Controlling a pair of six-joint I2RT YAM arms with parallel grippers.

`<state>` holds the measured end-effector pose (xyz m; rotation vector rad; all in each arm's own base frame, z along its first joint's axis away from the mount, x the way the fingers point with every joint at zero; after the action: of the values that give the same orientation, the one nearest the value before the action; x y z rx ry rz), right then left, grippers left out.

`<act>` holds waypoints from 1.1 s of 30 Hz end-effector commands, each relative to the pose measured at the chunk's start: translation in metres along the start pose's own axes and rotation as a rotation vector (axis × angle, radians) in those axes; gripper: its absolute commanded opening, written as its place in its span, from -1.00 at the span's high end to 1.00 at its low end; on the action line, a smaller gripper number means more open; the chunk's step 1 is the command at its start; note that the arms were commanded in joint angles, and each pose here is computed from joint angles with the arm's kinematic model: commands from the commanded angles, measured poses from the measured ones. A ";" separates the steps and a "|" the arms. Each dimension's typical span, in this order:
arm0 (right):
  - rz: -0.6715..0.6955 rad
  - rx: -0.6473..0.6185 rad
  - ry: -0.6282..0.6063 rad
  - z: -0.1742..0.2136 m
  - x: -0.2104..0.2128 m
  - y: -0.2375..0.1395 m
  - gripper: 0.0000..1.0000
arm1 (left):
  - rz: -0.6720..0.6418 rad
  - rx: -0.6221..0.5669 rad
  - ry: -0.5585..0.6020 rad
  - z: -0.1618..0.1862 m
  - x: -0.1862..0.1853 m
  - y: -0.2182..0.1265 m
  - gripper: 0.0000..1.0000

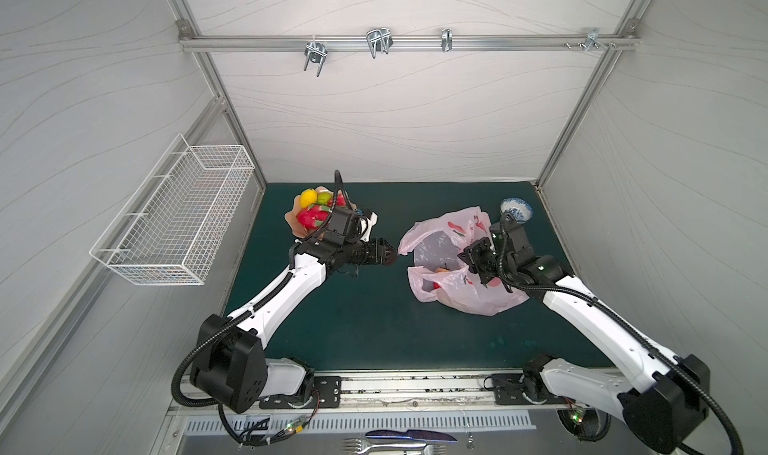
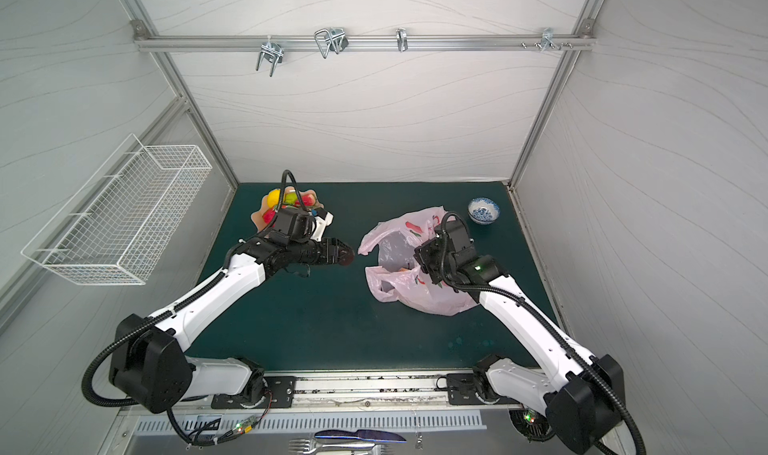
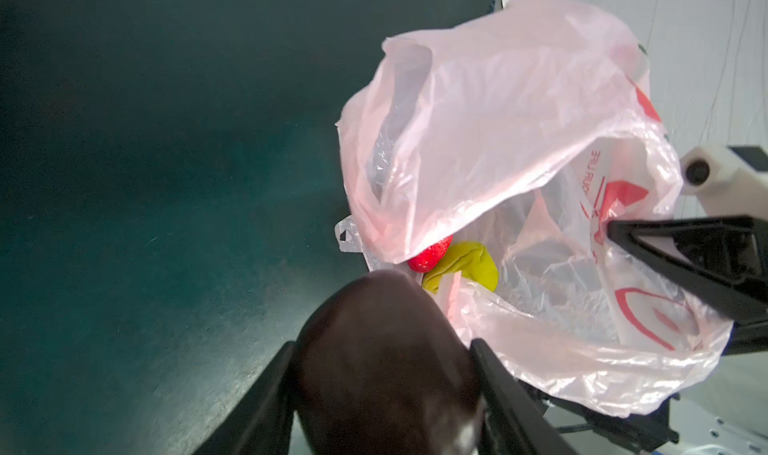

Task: Place the fruits into the plastic bag
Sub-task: 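Carry the dark plum with the left gripper to the bag opening, then lower the plum into the bag mouth with the left gripper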

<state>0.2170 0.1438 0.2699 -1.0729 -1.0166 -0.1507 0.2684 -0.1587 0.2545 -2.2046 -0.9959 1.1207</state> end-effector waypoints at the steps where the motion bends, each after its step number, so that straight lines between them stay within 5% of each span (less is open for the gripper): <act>1: -0.014 0.007 0.003 0.000 0.005 0.001 1.00 | -0.038 -0.011 0.164 -0.011 -0.013 0.001 0.44; 18: -0.011 0.011 0.010 0.000 0.002 0.001 1.00 | -0.090 0.130 0.490 0.002 -0.059 0.050 0.49; 33: -0.009 0.013 0.010 0.001 0.002 -0.001 1.00 | -0.128 0.200 0.576 0.018 -0.068 0.075 0.53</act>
<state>0.2181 0.1448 0.2692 -1.0691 -1.0165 -0.1492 0.2492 -0.2502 0.2179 -2.0640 -0.7133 0.5094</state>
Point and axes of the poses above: each gripper's point midway between its finger pads, its own y axis out along the fingers, its own x axis along the line the jaws close on, z = x × y, the point moved 10 cm from there along -y, back along the fingers, and after that the axes turned 5 degrees about y, right-handed, at the moved point
